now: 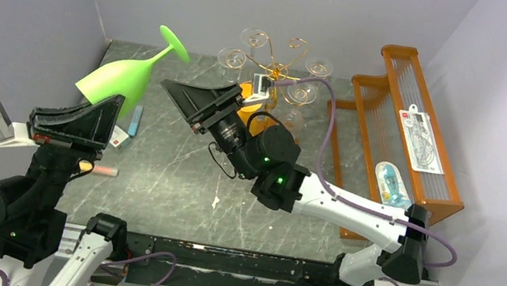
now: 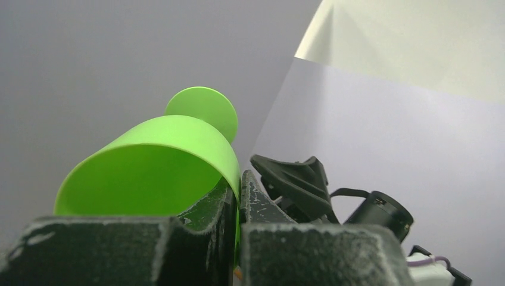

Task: Place the wine glass upside down on the wine glass rack

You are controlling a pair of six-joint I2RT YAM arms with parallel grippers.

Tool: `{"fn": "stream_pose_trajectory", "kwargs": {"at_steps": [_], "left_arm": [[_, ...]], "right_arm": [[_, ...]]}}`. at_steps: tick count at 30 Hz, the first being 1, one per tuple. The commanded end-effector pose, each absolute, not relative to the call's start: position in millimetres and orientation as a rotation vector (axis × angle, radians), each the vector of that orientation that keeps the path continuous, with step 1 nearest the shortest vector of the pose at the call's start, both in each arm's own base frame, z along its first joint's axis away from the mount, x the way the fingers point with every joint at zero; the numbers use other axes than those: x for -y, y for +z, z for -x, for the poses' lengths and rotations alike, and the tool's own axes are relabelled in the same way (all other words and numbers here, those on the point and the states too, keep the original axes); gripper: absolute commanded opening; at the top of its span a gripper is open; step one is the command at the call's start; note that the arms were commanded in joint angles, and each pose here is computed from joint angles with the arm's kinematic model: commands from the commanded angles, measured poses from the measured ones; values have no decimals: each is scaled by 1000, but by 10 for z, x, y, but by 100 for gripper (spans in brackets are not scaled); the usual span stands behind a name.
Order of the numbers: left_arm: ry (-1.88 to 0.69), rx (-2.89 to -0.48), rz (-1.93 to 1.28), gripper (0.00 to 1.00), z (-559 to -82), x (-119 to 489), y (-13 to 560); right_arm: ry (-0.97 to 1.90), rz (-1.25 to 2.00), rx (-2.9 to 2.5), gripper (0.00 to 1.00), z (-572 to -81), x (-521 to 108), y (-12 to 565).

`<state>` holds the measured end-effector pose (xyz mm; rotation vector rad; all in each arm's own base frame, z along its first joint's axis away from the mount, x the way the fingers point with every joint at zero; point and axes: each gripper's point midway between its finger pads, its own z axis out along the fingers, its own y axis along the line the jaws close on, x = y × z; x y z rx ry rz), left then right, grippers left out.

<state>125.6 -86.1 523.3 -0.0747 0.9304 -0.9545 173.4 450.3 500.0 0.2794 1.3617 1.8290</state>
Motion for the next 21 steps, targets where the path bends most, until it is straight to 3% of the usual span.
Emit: {"fn": "stream_pose_trajectory", "kwargs": {"at_steps": [1,6,14,21], "left_arm": [[-1014,-873,-25,5,-1063,979,5345],[-1034,-880,-45,5,-1034,1018,5324],[-1091,-904,-118,5,-1032,1163,5228],[-1078,-915,-146,5,-986,1182,5171]], "right_arm": [[1856,-285,-1231,66,-1741,-4479,5299],[1868,-275,-1154,64,-1738,-4468,5454],[1859,-301,-1126,50,-1798,-4502,5415],[1851,-305,-1099,29,-1820,-4475,5355]]}}
